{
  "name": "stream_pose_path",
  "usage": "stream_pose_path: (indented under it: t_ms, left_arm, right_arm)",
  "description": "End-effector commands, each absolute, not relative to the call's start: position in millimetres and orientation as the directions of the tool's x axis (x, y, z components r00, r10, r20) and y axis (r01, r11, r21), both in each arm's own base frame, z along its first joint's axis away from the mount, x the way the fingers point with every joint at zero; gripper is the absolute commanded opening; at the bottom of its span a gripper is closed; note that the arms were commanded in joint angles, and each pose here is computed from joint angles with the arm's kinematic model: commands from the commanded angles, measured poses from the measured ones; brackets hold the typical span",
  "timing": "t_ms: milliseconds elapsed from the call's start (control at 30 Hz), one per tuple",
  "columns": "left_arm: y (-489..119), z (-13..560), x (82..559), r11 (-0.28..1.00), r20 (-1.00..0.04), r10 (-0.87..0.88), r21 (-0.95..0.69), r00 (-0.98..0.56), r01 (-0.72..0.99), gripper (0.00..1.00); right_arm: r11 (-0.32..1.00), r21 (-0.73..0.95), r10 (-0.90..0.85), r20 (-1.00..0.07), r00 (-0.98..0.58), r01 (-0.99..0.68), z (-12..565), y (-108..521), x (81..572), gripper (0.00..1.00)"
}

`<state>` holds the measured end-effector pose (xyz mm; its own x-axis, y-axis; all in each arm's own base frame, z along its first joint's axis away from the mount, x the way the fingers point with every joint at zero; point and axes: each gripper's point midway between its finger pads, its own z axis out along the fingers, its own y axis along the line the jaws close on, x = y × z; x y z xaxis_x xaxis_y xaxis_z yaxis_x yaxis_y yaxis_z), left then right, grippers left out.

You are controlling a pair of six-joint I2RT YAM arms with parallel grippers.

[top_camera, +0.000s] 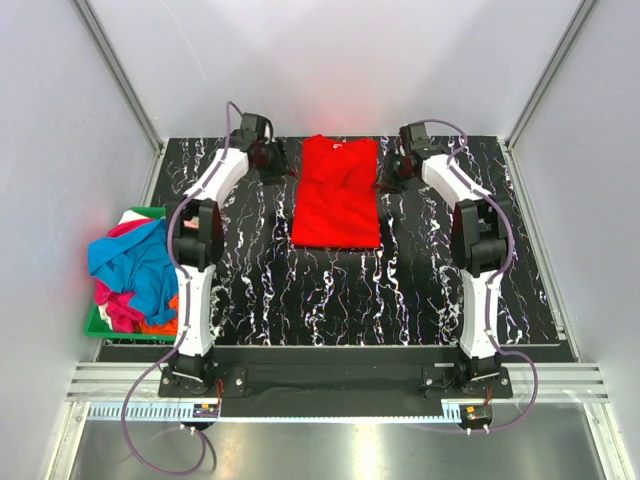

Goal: Fold and stack the t-shirts
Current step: Fold the tshirt

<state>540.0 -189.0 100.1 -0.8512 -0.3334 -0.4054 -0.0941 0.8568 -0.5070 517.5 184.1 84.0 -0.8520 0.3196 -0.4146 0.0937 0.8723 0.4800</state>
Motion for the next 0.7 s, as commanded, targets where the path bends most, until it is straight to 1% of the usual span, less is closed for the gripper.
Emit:
stream_pose_path:
  t_ms: [0,33,67,133,167,233,267,300,400,533,567,667]
  left_arm:
    - [-176.7,168.4,527.2,0.855,-0.508,-0.334,-0.518,-0.794,-0.028,0.54]
    - [-177.9,164.8,518.6,0.855,-0.493,-0.337,-0.517,-0.802,-0.042,0.54]
    - [-178.2,145.6,502.5,0.860,-0.450,-0.334,-0.506,-0.828,-0.072,0.54]
    - [-183.9,139.6,482.9,0.871,-0.436,-0.308,-0.488,-0.846,-0.065,0.54]
    - [-183.5,118.8,465.5,0.877,-0.388,-0.294,-0.473,-0.873,-0.085,0.54]
    - [-182.4,111.9,448.1,0.884,-0.370,-0.290,-0.457,-0.883,-0.099,0.53]
    - [-181.4,97.0,435.8,0.890,-0.349,-0.280,-0.444,-0.894,-0.105,0.53]
    - [-183.4,98.4,429.5,0.888,-0.350,-0.272,-0.451,-0.896,-0.093,0.53]
    - [-186.0,84.7,411.8,0.897,-0.326,-0.235,-0.437,-0.916,-0.075,0.53]
    - [-188.8,67.6,395.8,0.909,-0.300,-0.194,-0.412,-0.934,-0.057,0.53]
    - [-190.2,62.7,392.1,0.910,-0.289,-0.187,-0.410,-0.939,-0.055,0.53]
    - [-196.2,54.8,386.8,0.908,-0.270,-0.171,-0.417,-0.948,-0.045,0.53]
  right_arm:
    - [0.864,0.500,0.312,-0.441,-0.841,0.059,118.1,180.6,500.3,0.38]
    - [0.862,0.504,0.308,-0.432,-0.848,0.057,117.9,181.5,493.8,0.38]
    - [0.858,0.511,0.307,-0.434,-0.847,0.049,124.5,181.6,487.4,0.37]
    - [0.860,0.507,0.297,-0.392,-0.870,0.065,110.7,180.1,468.4,0.36]
    - [0.856,0.513,0.287,-0.368,-0.884,0.065,106.4,180.8,454.3,0.36]
    - [0.857,0.510,0.280,-0.348,-0.895,0.070,101.0,178.7,440.3,0.38]
    - [0.853,0.518,0.275,-0.347,-0.897,0.061,104.1,179.1,433.6,0.38]
    - [0.851,0.520,0.268,-0.320,-0.909,0.068,94.7,178.8,422.6,0.38]
    - [0.847,0.527,0.256,-0.286,-0.923,0.071,86.2,179.3,406.6,0.40]
    - [0.846,0.531,0.223,-0.270,-0.937,0.049,73.3,180.9,396.5,0.41]
    - [0.835,0.547,0.216,-0.243,-0.946,0.050,66.5,184.2,391.4,0.41]
    - [0.822,0.568,0.203,-0.216,-0.955,0.047,52.9,189.3,387.1,0.42]
